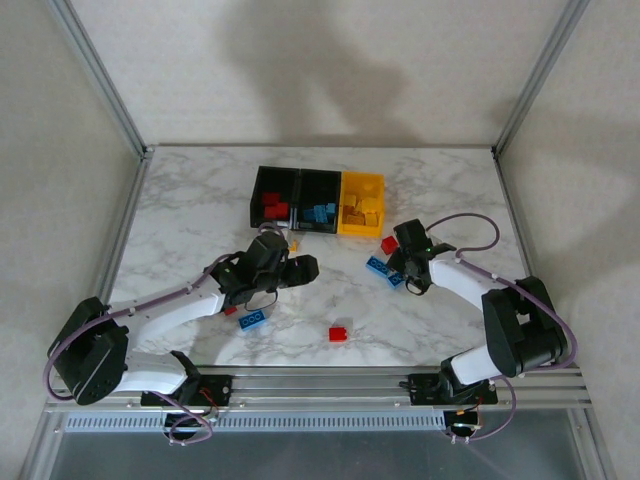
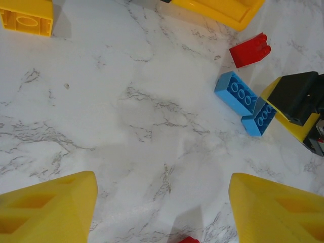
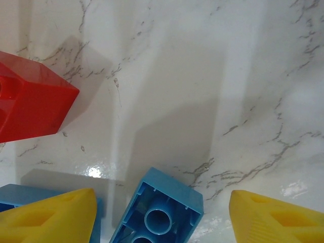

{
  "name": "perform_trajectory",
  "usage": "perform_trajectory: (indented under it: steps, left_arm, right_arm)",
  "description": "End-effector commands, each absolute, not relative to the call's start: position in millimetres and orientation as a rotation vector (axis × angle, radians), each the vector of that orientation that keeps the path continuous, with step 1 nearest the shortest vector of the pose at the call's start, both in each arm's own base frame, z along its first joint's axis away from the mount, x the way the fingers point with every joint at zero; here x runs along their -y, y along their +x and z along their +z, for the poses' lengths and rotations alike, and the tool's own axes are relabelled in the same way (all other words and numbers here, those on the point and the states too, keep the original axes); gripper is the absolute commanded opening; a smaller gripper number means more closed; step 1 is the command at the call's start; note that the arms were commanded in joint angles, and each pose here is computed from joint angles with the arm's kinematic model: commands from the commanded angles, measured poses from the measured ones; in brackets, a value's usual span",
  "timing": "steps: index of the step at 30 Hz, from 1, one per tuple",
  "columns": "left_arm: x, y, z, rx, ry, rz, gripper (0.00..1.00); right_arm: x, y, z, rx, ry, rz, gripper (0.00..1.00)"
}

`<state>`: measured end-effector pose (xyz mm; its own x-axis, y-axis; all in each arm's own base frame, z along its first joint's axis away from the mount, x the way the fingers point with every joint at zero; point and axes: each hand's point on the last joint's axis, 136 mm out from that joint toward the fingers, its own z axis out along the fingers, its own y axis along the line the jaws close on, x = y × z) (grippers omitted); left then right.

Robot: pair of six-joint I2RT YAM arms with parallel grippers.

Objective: Sort the legos into containers by color
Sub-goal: Pick up the lego from the center of the table, then place the lego in the container.

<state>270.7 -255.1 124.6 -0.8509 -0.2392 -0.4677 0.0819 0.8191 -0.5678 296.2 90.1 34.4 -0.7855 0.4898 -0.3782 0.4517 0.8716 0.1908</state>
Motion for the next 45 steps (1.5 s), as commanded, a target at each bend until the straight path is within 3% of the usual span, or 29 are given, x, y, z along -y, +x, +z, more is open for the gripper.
perform_trajectory:
  steps: [1,8,13,18,24,32,45]
  left_arm:
    - [256.8,274.9,130.1,-2.455,-0.128,-0.781,0.69]
    - [258.1,276.4,128.5,-2.462,-0.125,-0.773,0.69]
    - [259.0,277.4,129.0,-2.459,-0.127,-0.776,0.69]
    - [258.8,276.7,128.6,-2.457,-0.128,-0.781,0.69]
    - [252.9,279.3,137.2,-2.432,-0.152,-0.797,0.69]
    - [215.4,291.6,153.5,-2.367,-0.275,-0.801,0.70]
    - [154.0,286.9,163.5,-2.309,-0.437,-0.761,0.70]
  right_arm:
    - [-86.0,288.8,21.2,-2.646,0.721,0.104,0.66]
    - [-85.6,284.0,18.4,-2.652,0.716,0.113,0.50]
    - [-84.0,284.2,25.4,-2.640,0.694,0.110,0.29]
    - [-84.6,285.7,41.2,-2.613,0.661,0.133,0.23]
    - [-102.1,301.2,89.6,-2.543,0.560,0.227,0.23]
    - [-165.8,347.1,152.9,-2.470,0.339,0.300,0.21]
    - [-283.9,434.0,169.8,-2.451,0.126,0.442,0.21]
